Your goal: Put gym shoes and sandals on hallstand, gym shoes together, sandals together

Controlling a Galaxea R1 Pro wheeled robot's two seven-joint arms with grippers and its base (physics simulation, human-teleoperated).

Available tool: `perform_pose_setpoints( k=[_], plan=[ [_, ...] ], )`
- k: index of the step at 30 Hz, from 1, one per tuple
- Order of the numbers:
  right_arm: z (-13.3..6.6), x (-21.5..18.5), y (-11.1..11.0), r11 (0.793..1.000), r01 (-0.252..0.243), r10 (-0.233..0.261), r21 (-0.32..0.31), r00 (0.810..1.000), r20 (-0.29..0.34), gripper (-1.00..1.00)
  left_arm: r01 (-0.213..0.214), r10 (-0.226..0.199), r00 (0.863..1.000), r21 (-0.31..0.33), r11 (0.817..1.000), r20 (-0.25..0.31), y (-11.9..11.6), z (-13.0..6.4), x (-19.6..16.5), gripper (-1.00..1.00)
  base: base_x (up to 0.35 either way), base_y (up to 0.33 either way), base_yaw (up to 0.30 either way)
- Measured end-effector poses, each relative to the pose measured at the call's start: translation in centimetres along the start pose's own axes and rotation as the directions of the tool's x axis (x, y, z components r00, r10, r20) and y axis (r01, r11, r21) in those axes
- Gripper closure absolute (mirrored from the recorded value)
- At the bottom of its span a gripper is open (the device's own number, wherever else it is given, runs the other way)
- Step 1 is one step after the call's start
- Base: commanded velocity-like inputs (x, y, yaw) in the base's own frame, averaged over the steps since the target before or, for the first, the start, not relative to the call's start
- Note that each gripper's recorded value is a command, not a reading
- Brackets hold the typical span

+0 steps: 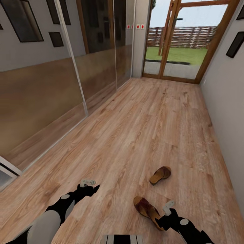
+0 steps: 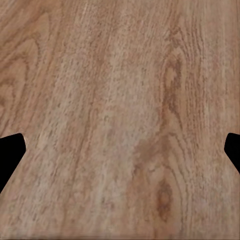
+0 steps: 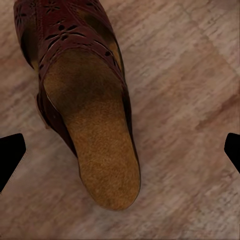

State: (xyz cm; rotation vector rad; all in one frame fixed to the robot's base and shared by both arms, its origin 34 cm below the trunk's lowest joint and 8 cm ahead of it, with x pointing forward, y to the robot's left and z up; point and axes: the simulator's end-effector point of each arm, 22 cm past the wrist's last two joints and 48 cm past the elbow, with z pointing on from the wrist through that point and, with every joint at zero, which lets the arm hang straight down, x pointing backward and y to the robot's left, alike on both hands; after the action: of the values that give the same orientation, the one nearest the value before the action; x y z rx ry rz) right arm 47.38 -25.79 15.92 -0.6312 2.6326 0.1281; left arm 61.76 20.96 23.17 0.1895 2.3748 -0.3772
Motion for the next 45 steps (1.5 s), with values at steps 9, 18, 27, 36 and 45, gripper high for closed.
perform_pose_setpoints(
  k=[9, 18, 27, 36, 45],
  plan=[
    [0.1, 0.2, 0.0, 1.000, -0.001, 0.001, 0.000, 1.000, -0.003, -1.00, 0.001, -0.001, 1.000, 0.000, 1.000, -0.004, 0.0, 0.1, 0.2, -1.00, 0.000, 0.000, 0.047],
    [0.5, 1.2, -0.1, 1.000, 0.002, -0.002, 0.000, 1.000, -0.021, -1.00, 0.006, -0.006, 1.000, 0.003, 1.000, -0.023, 0.0, 0.6, 1.4, -1.00, 0.000, 0.000, 0.006],
    [0.4, 0.6, -0.4, 0.998, 0.066, -0.066, 0.002, 0.998, 0.010, -1.00, 0.006, -0.006, 1.000, 0.006, 1.000, -0.023, -0.2, 0.6, 1.4, -1.00, 0.000, 0.000, 0.000],
    [0.4, 0.3, -0.4, 0.994, 0.107, -0.107, 0.000, 0.994, 0.023, -1.00, 0.006, -0.006, 1.000, 0.004, 1.000, -0.023, -0.1, 0.6, 1.4, -1.00, 0.000, 0.000, 0.000],
    [0.2, 0.6, -1.3, 0.994, 0.113, -0.113, 0.012, 0.993, 0.020, -1.00, 0.006, -0.006, 1.000, 0.005, 1.000, -0.023, -0.1, 0.6, 1.4, -1.00, 0.000, 0.000, 0.000]
  ],
)
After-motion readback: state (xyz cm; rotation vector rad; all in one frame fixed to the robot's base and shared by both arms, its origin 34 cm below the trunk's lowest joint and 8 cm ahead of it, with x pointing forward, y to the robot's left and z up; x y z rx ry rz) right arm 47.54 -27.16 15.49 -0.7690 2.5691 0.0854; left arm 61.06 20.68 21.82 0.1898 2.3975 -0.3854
